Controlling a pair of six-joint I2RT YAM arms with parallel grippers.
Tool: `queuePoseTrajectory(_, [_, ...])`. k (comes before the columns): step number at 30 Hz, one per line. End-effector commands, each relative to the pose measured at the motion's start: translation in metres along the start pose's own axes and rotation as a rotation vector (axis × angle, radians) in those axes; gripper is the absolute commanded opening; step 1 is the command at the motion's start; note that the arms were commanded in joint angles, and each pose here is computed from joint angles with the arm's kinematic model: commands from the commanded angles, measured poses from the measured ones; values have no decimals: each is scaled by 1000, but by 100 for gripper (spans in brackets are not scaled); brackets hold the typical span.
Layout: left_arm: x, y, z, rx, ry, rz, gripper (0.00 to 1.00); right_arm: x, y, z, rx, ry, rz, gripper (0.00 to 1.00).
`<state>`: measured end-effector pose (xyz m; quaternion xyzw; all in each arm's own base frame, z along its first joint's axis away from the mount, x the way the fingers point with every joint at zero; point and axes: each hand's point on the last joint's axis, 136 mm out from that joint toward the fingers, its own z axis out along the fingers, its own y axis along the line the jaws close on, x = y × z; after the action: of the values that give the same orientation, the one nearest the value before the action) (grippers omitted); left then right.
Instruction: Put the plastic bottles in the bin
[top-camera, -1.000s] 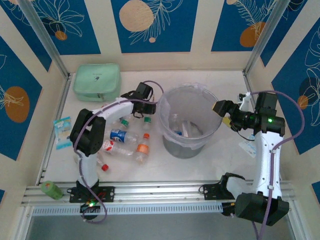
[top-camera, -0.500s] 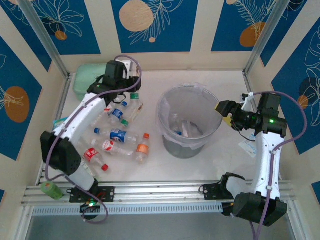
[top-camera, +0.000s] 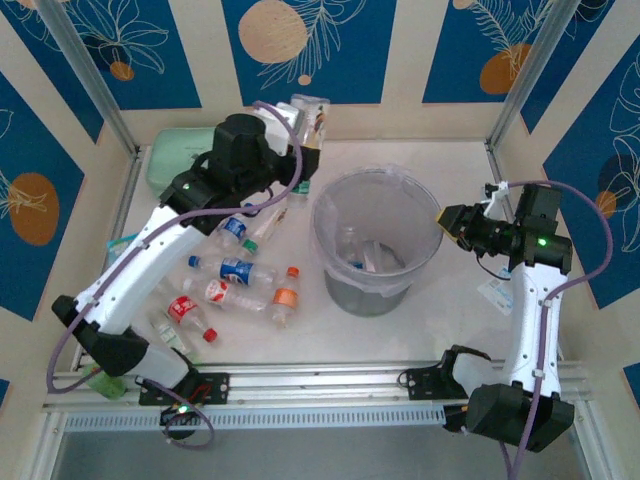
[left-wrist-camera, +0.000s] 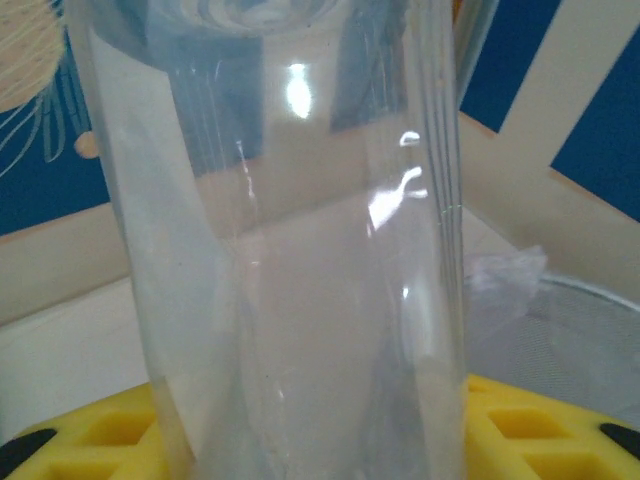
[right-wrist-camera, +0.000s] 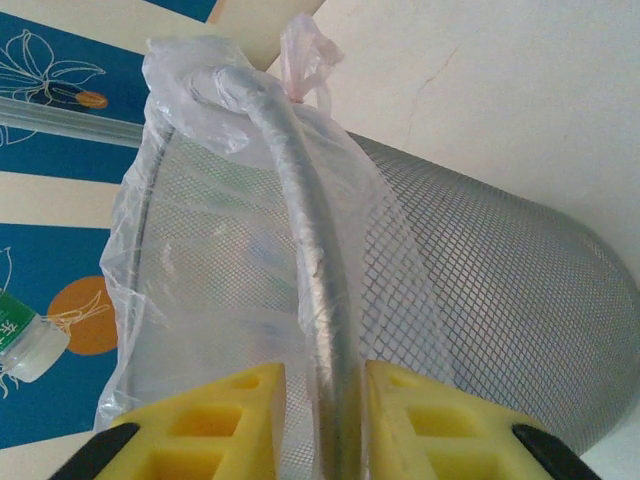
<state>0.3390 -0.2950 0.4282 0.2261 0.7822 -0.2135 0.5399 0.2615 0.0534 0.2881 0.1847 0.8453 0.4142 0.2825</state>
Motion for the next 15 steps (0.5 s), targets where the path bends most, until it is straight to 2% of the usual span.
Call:
queuePoseTrajectory(1, [0, -33, 12, 55, 20, 76, 26, 5, 6, 5, -44, 33, 0, 25])
queuePoseTrajectory(6, [27, -82, 31, 162, 100, 125, 21, 5, 6, 9, -44, 50, 2, 25])
queuePoseTrajectory(15, [104, -108, 61, 248, 291, 87, 13, 8, 5, 17, -25, 68, -3, 25])
